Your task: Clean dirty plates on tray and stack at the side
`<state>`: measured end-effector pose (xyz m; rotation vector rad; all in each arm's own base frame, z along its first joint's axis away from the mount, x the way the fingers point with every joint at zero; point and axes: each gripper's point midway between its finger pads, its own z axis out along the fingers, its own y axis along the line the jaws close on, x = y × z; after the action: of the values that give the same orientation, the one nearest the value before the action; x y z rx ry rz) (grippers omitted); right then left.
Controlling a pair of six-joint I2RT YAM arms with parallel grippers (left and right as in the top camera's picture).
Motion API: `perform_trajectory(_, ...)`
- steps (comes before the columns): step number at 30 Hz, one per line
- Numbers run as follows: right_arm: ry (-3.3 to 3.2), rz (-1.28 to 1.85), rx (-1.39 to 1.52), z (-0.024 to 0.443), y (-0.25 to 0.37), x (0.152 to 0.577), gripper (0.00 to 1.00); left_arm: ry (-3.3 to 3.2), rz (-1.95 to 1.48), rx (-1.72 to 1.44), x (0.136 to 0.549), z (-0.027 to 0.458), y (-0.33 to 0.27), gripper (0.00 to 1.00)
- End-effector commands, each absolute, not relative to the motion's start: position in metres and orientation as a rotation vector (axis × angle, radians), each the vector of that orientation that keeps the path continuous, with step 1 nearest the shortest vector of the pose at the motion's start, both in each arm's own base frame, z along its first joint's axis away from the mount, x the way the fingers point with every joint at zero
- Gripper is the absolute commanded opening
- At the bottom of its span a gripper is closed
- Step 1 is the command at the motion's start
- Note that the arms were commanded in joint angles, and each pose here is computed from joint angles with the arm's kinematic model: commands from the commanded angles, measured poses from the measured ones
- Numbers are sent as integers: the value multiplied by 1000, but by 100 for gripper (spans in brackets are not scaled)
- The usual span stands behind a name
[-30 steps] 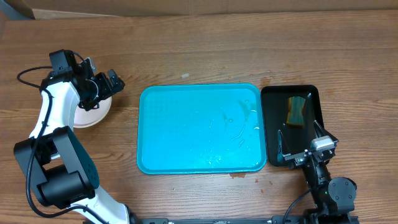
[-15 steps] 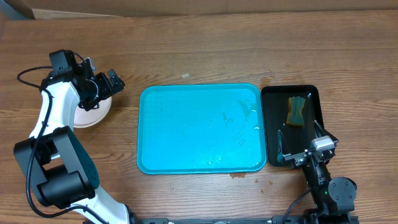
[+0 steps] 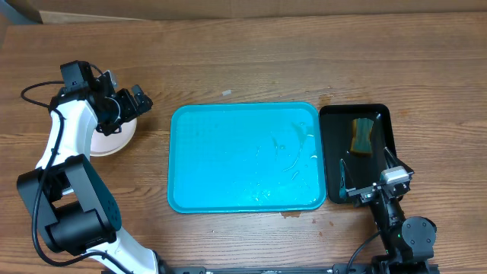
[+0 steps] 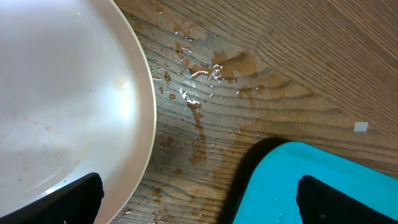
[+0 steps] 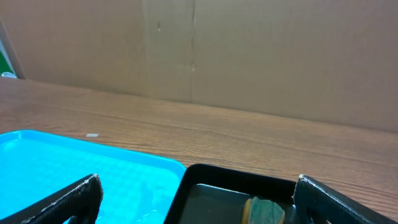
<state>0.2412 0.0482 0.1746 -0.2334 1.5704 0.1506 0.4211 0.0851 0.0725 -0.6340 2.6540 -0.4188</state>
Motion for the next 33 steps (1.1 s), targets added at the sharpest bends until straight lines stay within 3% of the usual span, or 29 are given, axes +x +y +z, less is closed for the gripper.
perform_trajectory(1,1566,155,-233,173,48,241,100,2672,-413,-606,421,67,84,100)
perform_trajectory(11,1566,155,-233,173,48,241,100,2630,-391,-529,426,94,69,100)
perform_trajectory(18,1566,155,-233,173,48,241,100,2408,-328,-355,420,201,43,100)
perform_trajectory(26,1566,155,-233,173,48,241,100,2119,-317,-183,375,322,8,100)
perform_trajectory(33,1566,155,-233,173,48,241,100,1964,-311,-118,330,373,-6,100)
